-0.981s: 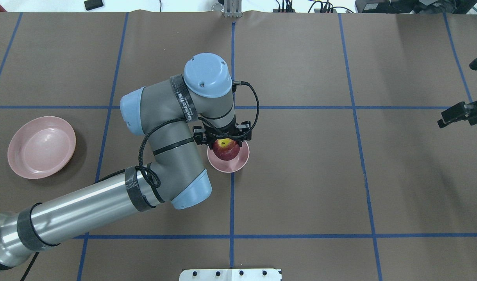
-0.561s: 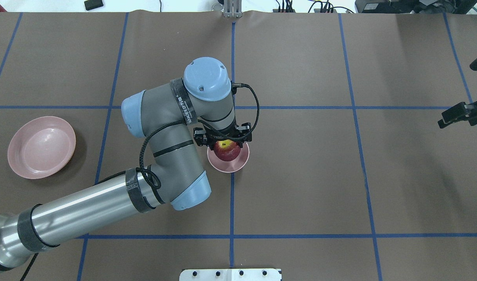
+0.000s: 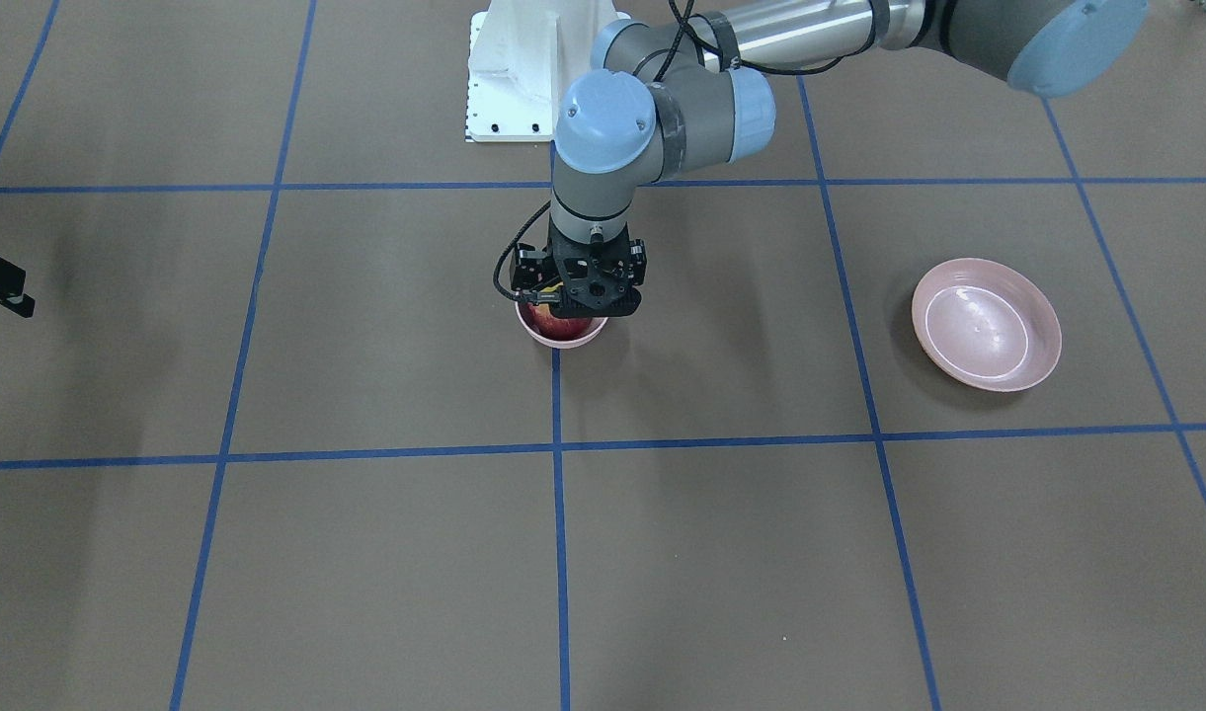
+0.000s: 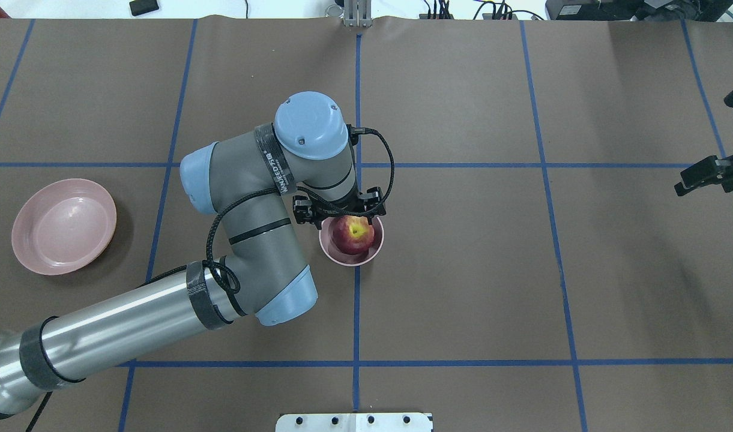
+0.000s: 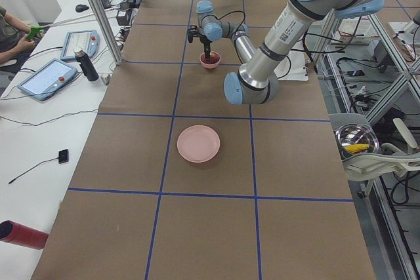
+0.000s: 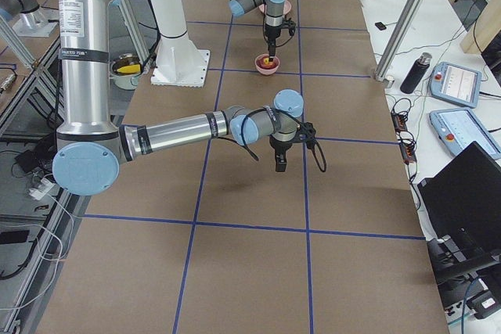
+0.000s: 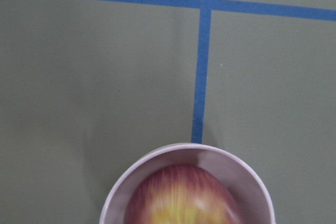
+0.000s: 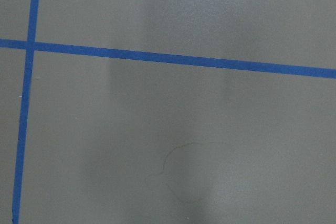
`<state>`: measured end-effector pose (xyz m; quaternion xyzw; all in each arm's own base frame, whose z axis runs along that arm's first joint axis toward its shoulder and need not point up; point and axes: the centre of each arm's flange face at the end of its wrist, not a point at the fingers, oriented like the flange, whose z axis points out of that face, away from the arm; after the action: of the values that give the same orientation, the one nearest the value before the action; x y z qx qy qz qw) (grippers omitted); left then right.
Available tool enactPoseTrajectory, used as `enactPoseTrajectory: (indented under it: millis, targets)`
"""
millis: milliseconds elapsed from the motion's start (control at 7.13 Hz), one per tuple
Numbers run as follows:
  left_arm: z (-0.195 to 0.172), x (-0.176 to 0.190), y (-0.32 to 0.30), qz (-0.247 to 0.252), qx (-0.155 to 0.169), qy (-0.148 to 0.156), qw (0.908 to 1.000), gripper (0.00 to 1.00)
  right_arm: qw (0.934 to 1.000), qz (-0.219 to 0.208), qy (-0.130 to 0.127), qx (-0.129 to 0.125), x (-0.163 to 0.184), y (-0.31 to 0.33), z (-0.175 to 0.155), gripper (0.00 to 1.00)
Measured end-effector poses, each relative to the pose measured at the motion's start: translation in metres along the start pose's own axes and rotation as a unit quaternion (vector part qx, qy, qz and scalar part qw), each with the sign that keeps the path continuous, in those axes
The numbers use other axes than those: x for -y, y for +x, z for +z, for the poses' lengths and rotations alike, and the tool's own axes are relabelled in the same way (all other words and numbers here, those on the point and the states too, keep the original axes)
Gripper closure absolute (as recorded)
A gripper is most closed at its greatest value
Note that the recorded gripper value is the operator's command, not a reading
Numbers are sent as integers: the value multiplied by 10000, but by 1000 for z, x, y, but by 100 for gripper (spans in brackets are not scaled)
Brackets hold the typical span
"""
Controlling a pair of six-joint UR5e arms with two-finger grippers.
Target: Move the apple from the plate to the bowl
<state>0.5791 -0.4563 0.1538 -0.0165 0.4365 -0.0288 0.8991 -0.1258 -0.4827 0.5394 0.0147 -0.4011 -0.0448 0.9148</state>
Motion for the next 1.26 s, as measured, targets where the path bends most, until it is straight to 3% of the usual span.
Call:
enactPoseTrajectory:
  millis: [280, 561, 841, 1121, 1262]
  targets:
    - [-31, -20, -58, 66, -114, 87, 9999, 2, 10000, 27, 19, -41, 1, 6, 1, 0]
    - [-85, -36, -173, 558, 78, 286, 9980, 2, 9999, 133, 29, -107, 2, 20, 4, 0]
    - [-139, -11, -312, 1293, 559, 518, 9887, 2, 9999, 50, 80, -140, 6, 40, -1, 0]
    - [-167, 18, -431, 1643, 870, 373, 9819, 2, 9996, 82, 235, -110, 11, 58, -19, 0]
    - [-171, 37, -484, 1649, 826, 331, 9823, 2, 9993, 144, 345, -83, 16, 65, -32, 0]
